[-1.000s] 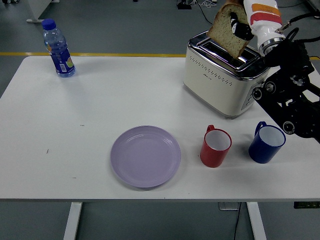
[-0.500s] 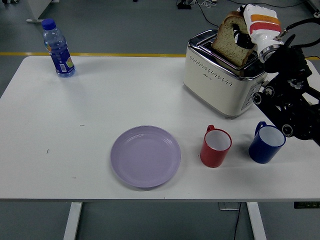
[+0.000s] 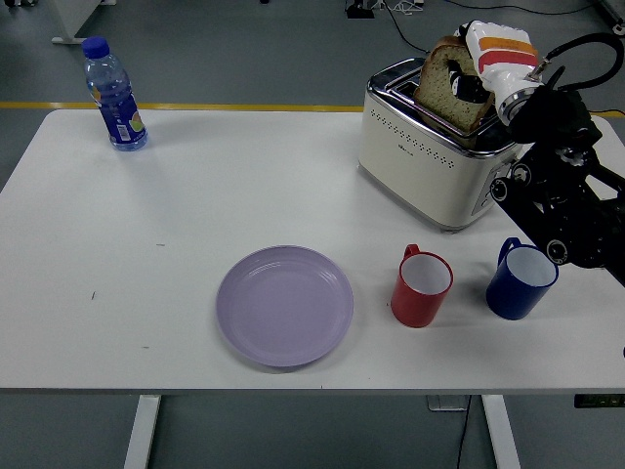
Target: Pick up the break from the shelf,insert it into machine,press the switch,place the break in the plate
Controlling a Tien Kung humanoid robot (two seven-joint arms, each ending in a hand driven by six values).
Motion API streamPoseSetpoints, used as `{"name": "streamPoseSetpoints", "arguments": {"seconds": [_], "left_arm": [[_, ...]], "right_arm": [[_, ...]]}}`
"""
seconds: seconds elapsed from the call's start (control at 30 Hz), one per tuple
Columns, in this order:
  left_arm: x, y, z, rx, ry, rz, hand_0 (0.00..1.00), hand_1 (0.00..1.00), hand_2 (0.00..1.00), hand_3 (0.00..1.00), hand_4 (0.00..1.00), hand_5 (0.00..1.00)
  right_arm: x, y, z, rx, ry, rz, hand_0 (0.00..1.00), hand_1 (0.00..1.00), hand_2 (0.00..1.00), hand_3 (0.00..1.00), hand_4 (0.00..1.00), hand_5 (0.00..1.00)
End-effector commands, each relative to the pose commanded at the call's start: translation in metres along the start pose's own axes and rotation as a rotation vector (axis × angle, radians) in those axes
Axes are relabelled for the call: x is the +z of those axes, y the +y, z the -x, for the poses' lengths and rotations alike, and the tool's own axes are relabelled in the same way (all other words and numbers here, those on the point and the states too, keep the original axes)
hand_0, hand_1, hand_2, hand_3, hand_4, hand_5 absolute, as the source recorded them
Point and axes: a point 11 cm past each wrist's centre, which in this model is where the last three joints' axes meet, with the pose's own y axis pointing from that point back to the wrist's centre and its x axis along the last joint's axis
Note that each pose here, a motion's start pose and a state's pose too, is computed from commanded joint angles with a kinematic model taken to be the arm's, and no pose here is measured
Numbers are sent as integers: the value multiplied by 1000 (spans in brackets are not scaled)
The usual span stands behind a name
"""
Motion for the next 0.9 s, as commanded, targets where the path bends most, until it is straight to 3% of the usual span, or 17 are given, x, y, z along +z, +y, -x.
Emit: {"name": "streamPoseSetpoints", "arguments": {"seconds": [0.1, 0.13, 0.3, 0.33, 0.7, 0.9], "left_arm": [[0, 0, 0, 0, 0, 0, 673, 690, 676, 555, 287, 868], [0, 0, 0, 0, 0, 0, 673, 691, 676, 554, 287, 866], [0, 0, 0, 1, -2, 1, 673, 691, 676, 554, 287, 866], [0, 0, 0, 1, -3, 1, 673, 690, 676, 554, 287, 867], [0, 0, 0, 2, 0, 2, 672, 691, 677, 553, 286, 869], [-3, 0, 1, 1, 4, -3, 673, 690, 678, 553, 285, 869]], "right_arm": [[-1, 0, 1, -11, -2, -3, 438, 501, 579, 685, 662, 86], [-1, 0, 1, -17, -1, -3, 735, 703, 784, 842, 755, 177], [-4, -1, 3, -43, -13, -16, 735, 703, 784, 842, 755, 177], [-4, -1, 3, -42, -17, -18, 852, 828, 926, 941, 807, 216], [-2, 3, -19, 26, -73, -41, 876, 851, 950, 958, 824, 233], [26, 20, -43, 163, -187, 11, 862, 846, 938, 943, 822, 248]]}}
